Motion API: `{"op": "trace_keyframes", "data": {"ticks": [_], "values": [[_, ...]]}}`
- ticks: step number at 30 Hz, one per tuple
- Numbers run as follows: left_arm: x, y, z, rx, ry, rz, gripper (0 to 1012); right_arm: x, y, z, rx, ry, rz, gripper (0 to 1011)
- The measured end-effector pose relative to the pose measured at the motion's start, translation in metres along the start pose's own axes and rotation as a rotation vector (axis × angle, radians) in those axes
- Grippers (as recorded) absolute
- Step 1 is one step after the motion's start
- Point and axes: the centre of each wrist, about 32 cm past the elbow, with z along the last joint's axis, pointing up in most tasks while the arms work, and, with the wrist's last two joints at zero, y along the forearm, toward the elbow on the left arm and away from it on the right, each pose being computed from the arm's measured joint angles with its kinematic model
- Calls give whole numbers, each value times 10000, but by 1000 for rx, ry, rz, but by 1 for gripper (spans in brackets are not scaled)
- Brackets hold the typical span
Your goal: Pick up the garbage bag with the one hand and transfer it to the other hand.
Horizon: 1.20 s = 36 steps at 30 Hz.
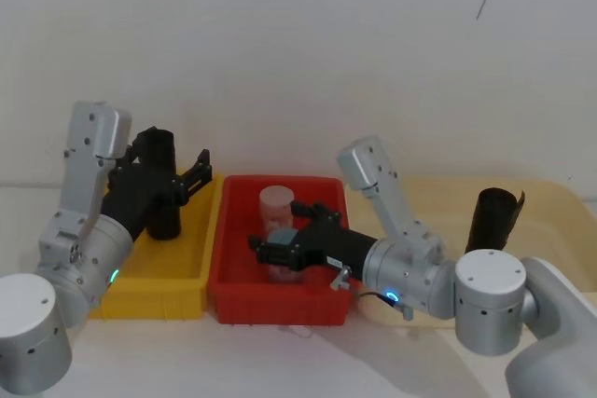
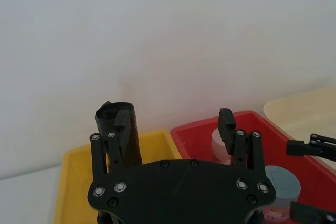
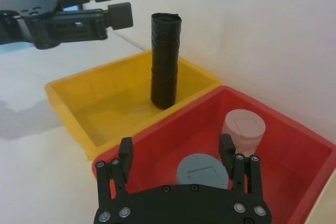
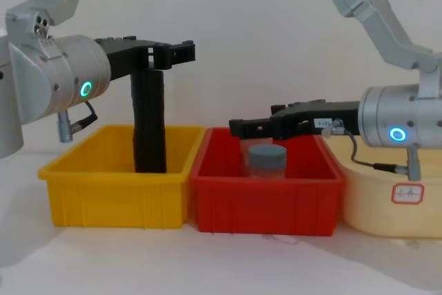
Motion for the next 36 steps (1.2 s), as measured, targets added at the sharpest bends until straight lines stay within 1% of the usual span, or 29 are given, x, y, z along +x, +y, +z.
{"op": "trace_keyframes", "data": {"ticks": [6,13,23,29,36], "values": [[3,2,0,0,0,1,1002,37,46,-22,-13,-21,-13,1001],[6,5,-2,1,0,3,1001,76,62,-32,-37,-46,-24,1001],[7,6,-3,1,0,3,1002,132,78,-16,-70,-82,-33,1001],[8,6,-3,1,0,3,1001,164,99,4,-92,-98,-22,1001],[7,5,-3,1,0,3,1001,198,136,19,-112,-103,5,1001]]}}
